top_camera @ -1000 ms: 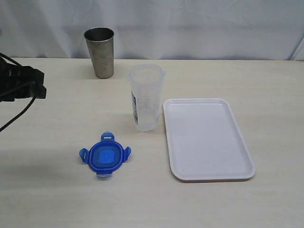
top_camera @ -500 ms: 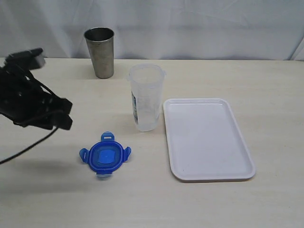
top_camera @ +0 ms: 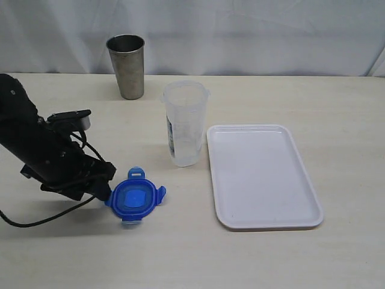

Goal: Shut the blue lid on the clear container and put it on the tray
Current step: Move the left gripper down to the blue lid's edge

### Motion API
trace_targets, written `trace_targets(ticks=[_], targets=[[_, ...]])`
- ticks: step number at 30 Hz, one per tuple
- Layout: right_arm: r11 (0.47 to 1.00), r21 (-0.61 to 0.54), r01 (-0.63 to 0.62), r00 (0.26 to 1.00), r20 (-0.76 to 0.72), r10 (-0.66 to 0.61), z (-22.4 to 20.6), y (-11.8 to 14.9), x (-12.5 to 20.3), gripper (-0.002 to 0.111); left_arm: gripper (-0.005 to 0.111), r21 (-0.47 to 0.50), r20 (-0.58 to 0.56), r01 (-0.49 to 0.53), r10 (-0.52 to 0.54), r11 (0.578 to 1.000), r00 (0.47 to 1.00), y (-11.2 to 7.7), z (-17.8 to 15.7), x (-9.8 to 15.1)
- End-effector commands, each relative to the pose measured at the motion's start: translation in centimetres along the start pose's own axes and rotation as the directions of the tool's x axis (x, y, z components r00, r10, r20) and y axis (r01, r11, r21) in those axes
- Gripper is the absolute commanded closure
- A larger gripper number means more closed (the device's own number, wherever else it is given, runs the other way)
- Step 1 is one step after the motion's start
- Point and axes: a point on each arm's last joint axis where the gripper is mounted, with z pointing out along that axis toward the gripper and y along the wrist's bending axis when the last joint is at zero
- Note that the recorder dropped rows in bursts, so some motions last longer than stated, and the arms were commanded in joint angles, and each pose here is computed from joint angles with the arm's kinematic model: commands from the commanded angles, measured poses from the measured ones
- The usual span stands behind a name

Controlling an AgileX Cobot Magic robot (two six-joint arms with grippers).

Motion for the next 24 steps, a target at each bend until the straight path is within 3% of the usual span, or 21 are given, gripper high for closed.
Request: trace_targets(ticks=[1,8,24], targets=[[1.0,0.006,0.008,1.0,0.006,-0.008,-0.01,-0.04,0.01,0.104,0.056,0.011,-0.001,0.028,-0.028,1.0,1.0,-0.11,0.81,-0.25],[1.0,0.006,0.008,1.0,0.006,-0.008,-0.01,-0.04,0.01,0.104,0.056,0.1,0.034,0.005,-0.009,0.995,0.999,-0.85,1.14,-0.64],[1.0,0.006,0.008,1.0,0.006,-0.008,-0.01,-0.04,0.01,0.104,0.056,0.031,0.071,0.011,-0.013,0.999,0.997,-0.05,1.58,-0.47]])
